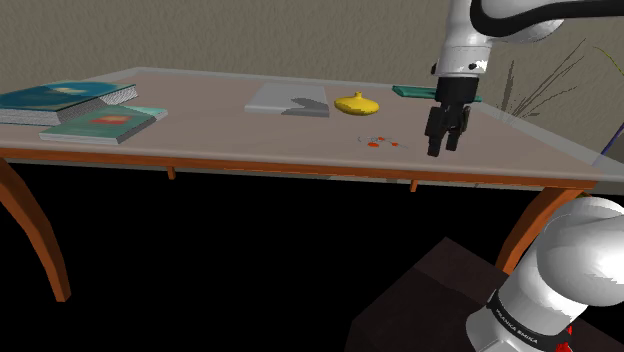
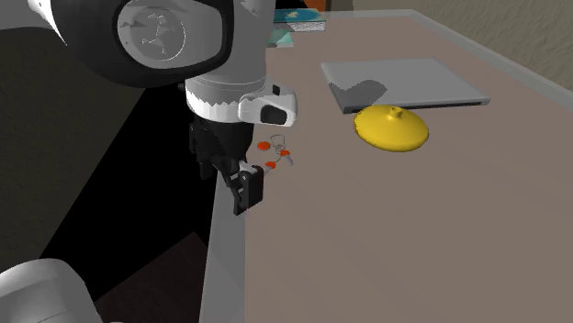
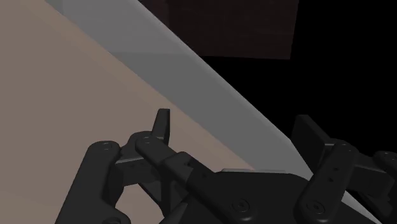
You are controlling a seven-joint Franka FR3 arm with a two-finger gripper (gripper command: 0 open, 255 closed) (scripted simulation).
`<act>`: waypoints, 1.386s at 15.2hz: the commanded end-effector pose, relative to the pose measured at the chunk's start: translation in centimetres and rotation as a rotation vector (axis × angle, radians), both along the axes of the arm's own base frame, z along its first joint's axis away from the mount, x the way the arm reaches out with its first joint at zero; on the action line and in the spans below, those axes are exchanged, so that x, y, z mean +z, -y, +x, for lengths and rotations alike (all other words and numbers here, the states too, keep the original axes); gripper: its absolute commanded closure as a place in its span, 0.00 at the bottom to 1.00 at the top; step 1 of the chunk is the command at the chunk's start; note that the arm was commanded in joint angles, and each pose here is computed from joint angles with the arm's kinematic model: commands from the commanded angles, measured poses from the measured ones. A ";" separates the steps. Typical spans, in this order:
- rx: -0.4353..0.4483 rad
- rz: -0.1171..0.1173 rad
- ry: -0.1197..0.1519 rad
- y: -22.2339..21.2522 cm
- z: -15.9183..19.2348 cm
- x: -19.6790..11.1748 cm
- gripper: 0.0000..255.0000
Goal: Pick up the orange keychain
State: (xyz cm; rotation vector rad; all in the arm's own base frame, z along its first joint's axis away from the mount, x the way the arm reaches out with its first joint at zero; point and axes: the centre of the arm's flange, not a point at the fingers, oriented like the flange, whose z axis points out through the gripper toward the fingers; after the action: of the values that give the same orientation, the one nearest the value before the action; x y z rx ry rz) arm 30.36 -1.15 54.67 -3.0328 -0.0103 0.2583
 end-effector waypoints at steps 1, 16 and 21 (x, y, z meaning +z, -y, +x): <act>0.000 0.000 0.000 0.0 0.0 0.0 0.00; 0.112 -0.059 0.177 -1.0 4.9 -1.2 0.00; 0.112 -0.059 0.177 -1.1 4.9 -1.3 1.00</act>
State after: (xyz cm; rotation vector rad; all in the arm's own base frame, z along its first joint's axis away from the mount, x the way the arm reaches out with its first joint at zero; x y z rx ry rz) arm 35.33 -0.57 54.12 -3.1316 -0.1905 -0.0253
